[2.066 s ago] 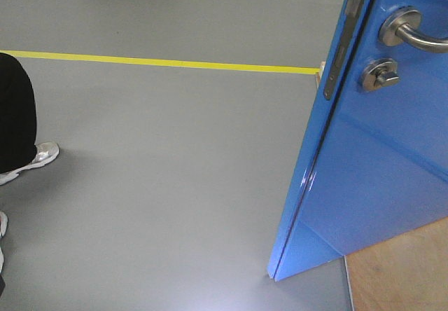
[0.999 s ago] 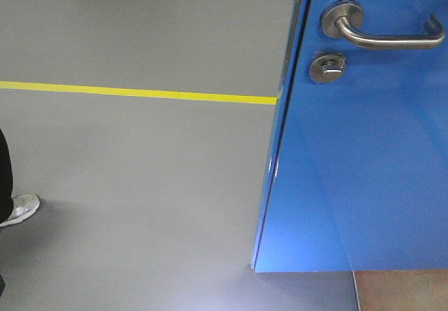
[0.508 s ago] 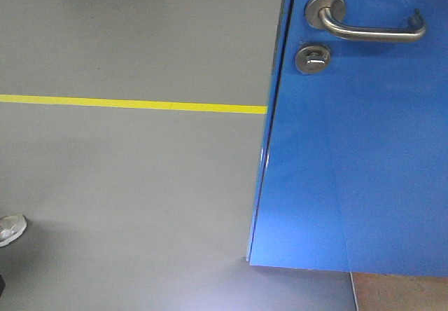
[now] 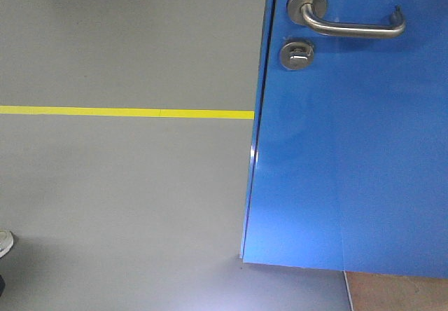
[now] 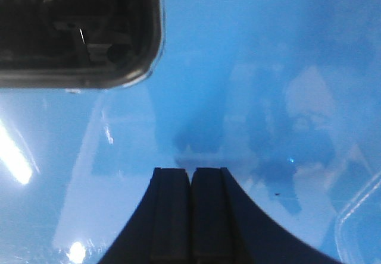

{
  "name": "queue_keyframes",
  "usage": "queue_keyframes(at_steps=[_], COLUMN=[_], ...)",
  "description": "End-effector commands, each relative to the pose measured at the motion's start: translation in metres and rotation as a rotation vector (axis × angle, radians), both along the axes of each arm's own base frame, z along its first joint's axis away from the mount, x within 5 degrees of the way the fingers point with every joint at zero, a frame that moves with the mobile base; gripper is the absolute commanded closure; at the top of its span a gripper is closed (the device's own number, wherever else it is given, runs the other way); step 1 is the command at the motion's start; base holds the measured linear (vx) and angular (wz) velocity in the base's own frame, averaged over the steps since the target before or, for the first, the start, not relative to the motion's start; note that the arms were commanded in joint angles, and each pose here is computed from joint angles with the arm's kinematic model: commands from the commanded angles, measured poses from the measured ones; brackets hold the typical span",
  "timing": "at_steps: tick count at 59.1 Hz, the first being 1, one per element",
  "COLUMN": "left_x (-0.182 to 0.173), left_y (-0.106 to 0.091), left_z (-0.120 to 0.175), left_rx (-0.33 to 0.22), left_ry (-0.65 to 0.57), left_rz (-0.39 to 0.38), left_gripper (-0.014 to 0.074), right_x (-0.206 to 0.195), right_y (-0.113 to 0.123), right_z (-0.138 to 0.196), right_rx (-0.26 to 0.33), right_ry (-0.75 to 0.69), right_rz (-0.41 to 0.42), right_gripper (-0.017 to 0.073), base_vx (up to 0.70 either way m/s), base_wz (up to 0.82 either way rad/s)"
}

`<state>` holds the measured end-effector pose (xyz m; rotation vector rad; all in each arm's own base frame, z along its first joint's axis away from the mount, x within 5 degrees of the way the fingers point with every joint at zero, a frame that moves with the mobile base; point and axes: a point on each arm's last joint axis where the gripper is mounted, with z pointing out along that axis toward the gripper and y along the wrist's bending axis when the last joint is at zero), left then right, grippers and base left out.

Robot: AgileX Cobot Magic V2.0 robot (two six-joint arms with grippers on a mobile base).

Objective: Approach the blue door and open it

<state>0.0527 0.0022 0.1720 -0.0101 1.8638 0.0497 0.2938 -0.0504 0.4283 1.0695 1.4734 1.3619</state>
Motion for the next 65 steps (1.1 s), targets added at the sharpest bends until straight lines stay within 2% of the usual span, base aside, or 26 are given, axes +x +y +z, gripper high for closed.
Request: queue_keyframes(at_steps=[1, 23, 30, 33, 45, 48, 51, 56, 65], left_x=[0.001, 0.001, 0.001, 0.001, 0.001, 0.001, 0.001, 0.001, 0.001], left_y=[0.000, 0.000, 0.000, 0.000, 0.000, 0.000, 0.000, 0.000, 0.000], left_z=[0.006, 0.006, 0.006, 0.006, 0.006, 0.006, 0.006, 0.006, 0.006], left_rx=[0.001, 0.001, 0.001, 0.001, 0.001, 0.001, 0.001, 0.001, 0.001], left_ry=[-0.088, -0.088, -0.088, -0.088, -0.089, -0.089, -0.089, -0.089, -0.089], left_rz=[0.002, 0.002, 0.002, 0.002, 0.002, 0.002, 0.002, 0.002, 0.002], left_gripper=[0.0524, 0.0524, 0.0524, 0.0524, 0.0524, 0.0524, 0.0524, 0.0524, 0.0524], right_x=[-0.009, -0.009, -0.011, -0.016, -0.052, -0.063, -0.080, -0.103, -0.134], right_y=[0.003, 0.003, 0.003, 0.004, 0.004, 0.007, 0.011, 0.017, 0.024], right_z=[0.020, 0.020, 0.021, 0.022, 0.018, 0.009, 0.001, -0.014, -0.045], right_rx=[0.013, 0.014, -0.019, -0.077, -0.441, -0.497, -0.576, -0.674, -0.770], right_ry=[-0.074, -0.073, -0.070, -0.067, -0.025, 0.002, 0.023, 0.063, 0.113], right_rz=[-0.002, -0.002, -0.011, -0.018, -0.137, -0.139, -0.138, -0.127, -0.130], right_gripper=[0.0554, 0.0554, 0.0554, 0.0554, 0.0554, 0.0554, 0.0554, 0.0554, 0.0554], base_vx=[0.03, 0.01, 0.00, 0.00, 0.00, 0.00, 0.00, 0.00, 0.00], base_wz=[-0.05, -0.01, 0.00, 0.00, 0.00, 0.00, 0.00, 0.00, 0.00])
